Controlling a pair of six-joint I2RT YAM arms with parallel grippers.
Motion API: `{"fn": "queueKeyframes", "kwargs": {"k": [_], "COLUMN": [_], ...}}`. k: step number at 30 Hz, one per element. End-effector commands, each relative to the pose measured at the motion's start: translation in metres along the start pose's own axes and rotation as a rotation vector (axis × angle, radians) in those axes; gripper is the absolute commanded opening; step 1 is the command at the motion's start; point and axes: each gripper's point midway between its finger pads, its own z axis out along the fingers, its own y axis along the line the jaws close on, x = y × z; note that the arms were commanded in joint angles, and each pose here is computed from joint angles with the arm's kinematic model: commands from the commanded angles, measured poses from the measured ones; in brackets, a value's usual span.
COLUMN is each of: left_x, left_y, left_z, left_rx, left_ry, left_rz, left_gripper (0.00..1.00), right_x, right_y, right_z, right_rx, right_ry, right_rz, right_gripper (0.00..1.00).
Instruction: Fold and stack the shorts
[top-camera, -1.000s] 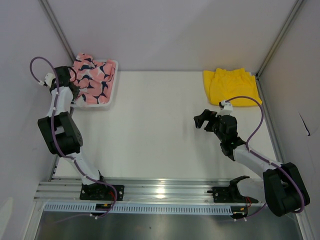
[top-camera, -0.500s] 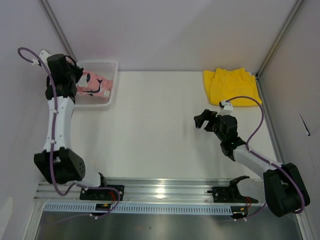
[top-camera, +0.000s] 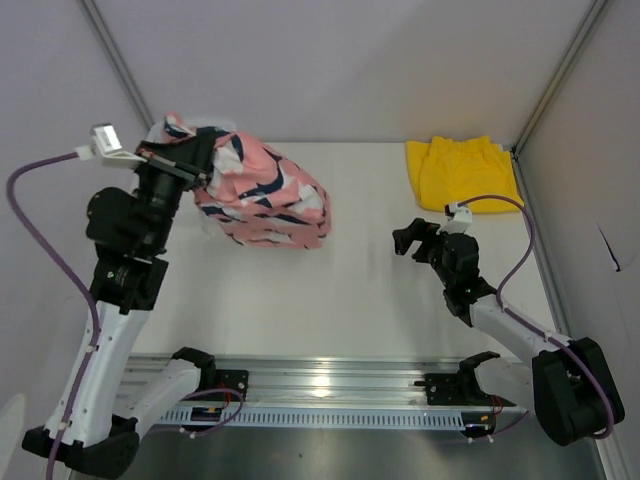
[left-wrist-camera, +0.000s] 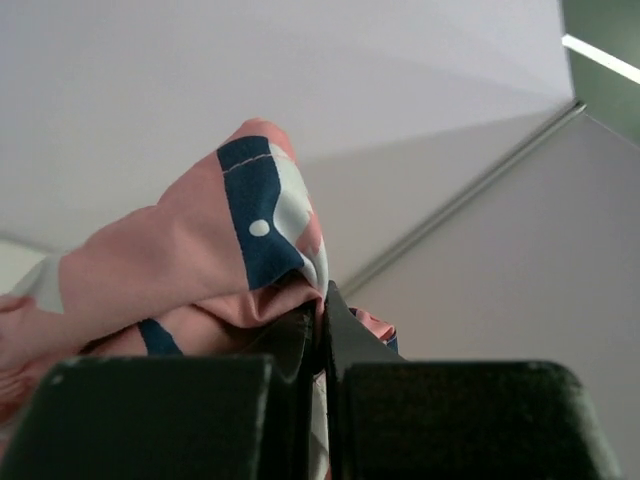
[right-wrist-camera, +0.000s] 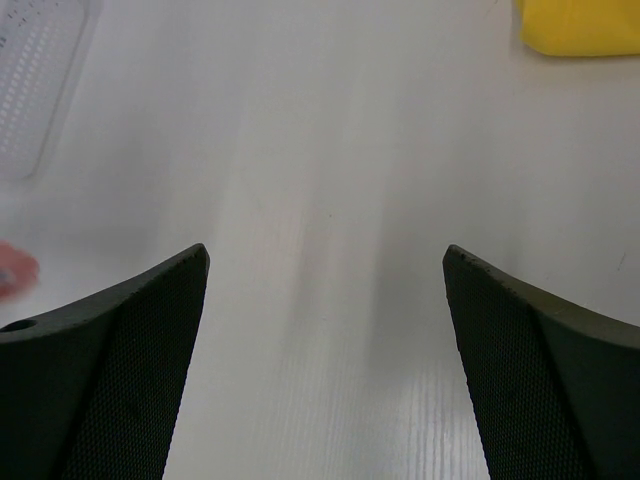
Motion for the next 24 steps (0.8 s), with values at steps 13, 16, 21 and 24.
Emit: {"fn": "queueKeyframes", "kwargs": {"k": [13, 16, 21, 24], "left_x": [0.165, 0.149, 0.127, 0.125], "left_y": [-0.001, -0.057, -0.119, -0.108], "left_z": [0.083, 0.102, 0.102, 0.081], "left_rx": [0.023, 0.190, 0.413, 0.377], "left_ry": [0.366, 0.391, 0.422, 0.447], "left_rz": [-0.069, -0.082, -0.065, -0.017], "left_gripper": [0.00, 0.00, 0.00, 0.00], "right_x": [-0.018, -0.018, -0.019, -0.019], "right_y": [-0.004, -0.004, -0.003, -0.002], "right_z": [-0.006, -0.006, -0.007, -0.008], "right_rx": [0.034, 0.034, 0.025, 0.022], "right_ry": [-0.091, -0.091, -0.096, -0.098], "right_rz": [0.012, 0.013, 0.012, 0.012], "right_gripper": [0.99, 0.99, 1.00, 1.00]}}
